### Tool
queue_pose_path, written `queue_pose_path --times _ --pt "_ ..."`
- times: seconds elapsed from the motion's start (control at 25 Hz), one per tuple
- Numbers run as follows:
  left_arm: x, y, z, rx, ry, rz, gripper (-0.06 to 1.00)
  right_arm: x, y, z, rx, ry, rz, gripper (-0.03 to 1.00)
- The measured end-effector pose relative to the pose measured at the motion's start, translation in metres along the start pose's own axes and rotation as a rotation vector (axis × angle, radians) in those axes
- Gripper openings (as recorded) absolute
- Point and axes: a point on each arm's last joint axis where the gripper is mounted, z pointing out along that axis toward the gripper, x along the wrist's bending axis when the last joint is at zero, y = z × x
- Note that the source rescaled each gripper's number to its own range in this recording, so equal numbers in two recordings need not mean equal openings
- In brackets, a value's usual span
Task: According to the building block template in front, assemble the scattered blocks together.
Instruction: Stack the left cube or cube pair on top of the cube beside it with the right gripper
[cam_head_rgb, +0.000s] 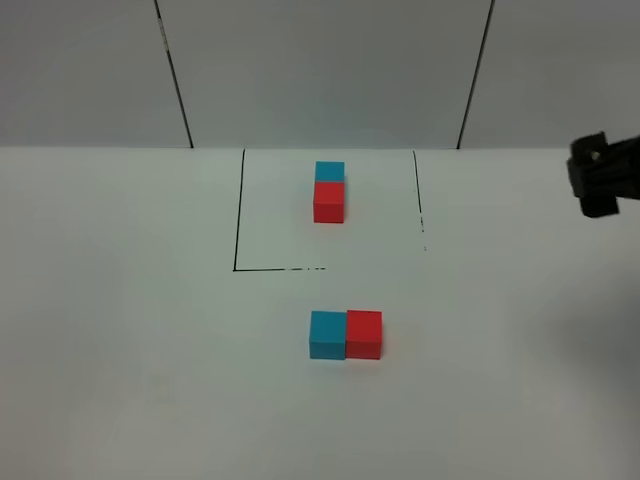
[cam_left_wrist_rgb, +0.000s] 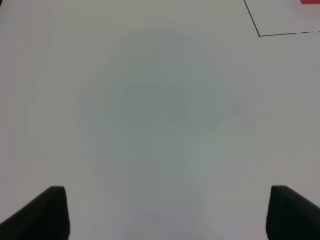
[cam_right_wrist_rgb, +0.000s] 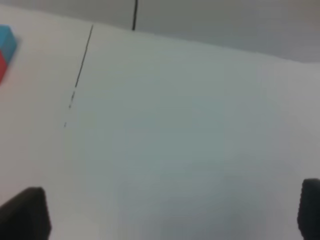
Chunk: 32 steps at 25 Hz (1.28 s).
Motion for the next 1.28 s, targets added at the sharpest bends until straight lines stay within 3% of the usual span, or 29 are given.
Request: queue_pose_path --times 0.28,0.6,0.76,0.88,1.0,1.12,1.28 --pt "0.0 0.0 0.0 0.0 0.0 0.0 0.88 -0.017 -0.041 -0.034 -0.069 -0.044 0.083 1.0" --pt "0.0 0.0 0.0 0.0 0.0 0.0 0.88 -0.015 -0.034 -0.039 -0.178 -0.003 0.076 1.0" --pt "0.0 0.0 0.0 0.0 0.0 0.0 0.88 -0.007 -0.031 -0.021 -0.132 0.029 0.078 1.0" --pt "0.0 0.0 0.0 0.0 0.0 0.001 0.88 0.002 -0.02 0.004 -0.048 0.027 -0.044 1.0" --pt "0.0 0.0 0.0 0.0 0.0 0.001 0.88 0.023 -0.001 0.03 0.03 0.062 -0.278 1.0" --pt "0.0 0.0 0.0 0.0 0.0 0.001 0.88 0.055 0.012 0.063 0.138 0.133 -0.554 1.0" --pt "0.0 0.0 0.0 0.0 0.0 0.001 0.88 0.104 0.007 0.114 0.324 0.296 -0.865 1.0"
